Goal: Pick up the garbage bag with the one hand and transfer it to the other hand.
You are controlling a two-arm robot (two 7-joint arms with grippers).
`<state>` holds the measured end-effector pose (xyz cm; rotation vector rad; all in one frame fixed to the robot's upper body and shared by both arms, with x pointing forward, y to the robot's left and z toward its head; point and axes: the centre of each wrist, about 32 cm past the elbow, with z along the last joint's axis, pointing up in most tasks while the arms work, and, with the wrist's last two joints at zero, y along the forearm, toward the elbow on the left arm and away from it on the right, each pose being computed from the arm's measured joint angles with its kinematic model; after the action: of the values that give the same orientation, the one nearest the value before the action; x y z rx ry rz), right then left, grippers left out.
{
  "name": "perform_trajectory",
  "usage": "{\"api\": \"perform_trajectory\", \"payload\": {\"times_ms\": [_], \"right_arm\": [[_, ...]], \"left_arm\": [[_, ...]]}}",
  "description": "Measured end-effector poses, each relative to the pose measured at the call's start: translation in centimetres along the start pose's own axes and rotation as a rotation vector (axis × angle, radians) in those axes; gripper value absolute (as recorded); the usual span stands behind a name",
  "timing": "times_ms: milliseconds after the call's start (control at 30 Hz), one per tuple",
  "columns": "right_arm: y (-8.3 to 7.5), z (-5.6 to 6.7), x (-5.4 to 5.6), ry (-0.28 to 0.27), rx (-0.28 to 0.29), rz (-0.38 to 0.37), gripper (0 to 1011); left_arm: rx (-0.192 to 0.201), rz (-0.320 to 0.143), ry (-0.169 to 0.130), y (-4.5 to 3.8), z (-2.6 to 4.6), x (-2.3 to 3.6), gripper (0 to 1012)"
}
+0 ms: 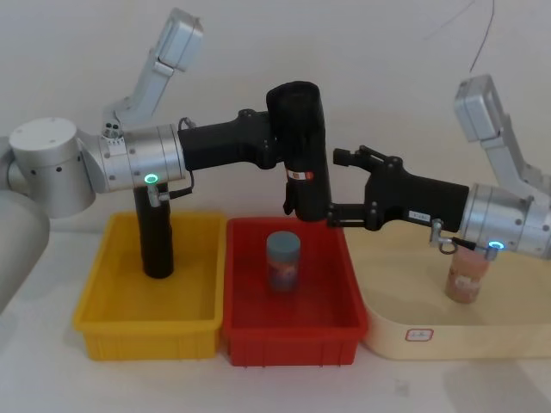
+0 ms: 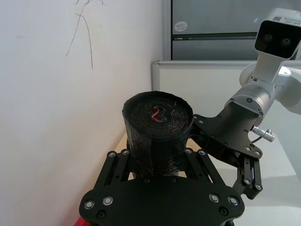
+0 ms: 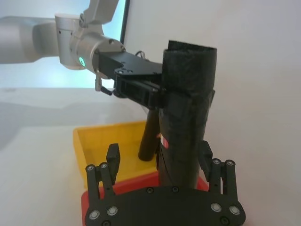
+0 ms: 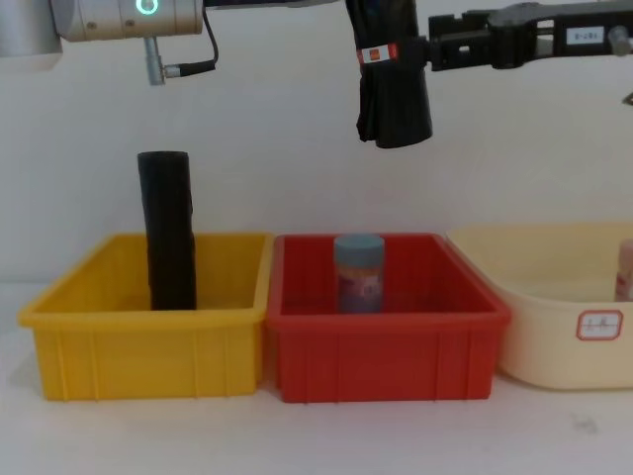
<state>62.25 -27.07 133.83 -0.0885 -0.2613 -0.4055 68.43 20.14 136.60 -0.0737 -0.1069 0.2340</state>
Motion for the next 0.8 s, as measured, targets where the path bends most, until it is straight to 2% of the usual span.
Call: {"api": "perform_trajectory", "payload": {"times_ms": [467,800], "right_arm": [[0.9,0.3,0.8,-0.005,0.040,0.033,1001],[1.4,-0.3,0.8,-0.010,0.013,-0.004,1001]], "left_arm": [[0.000,0.001,0.000,0.02,0.01,0.01,446],[0.000,0.000,0.000,-0.02,0.00,-0.01,446]]}}
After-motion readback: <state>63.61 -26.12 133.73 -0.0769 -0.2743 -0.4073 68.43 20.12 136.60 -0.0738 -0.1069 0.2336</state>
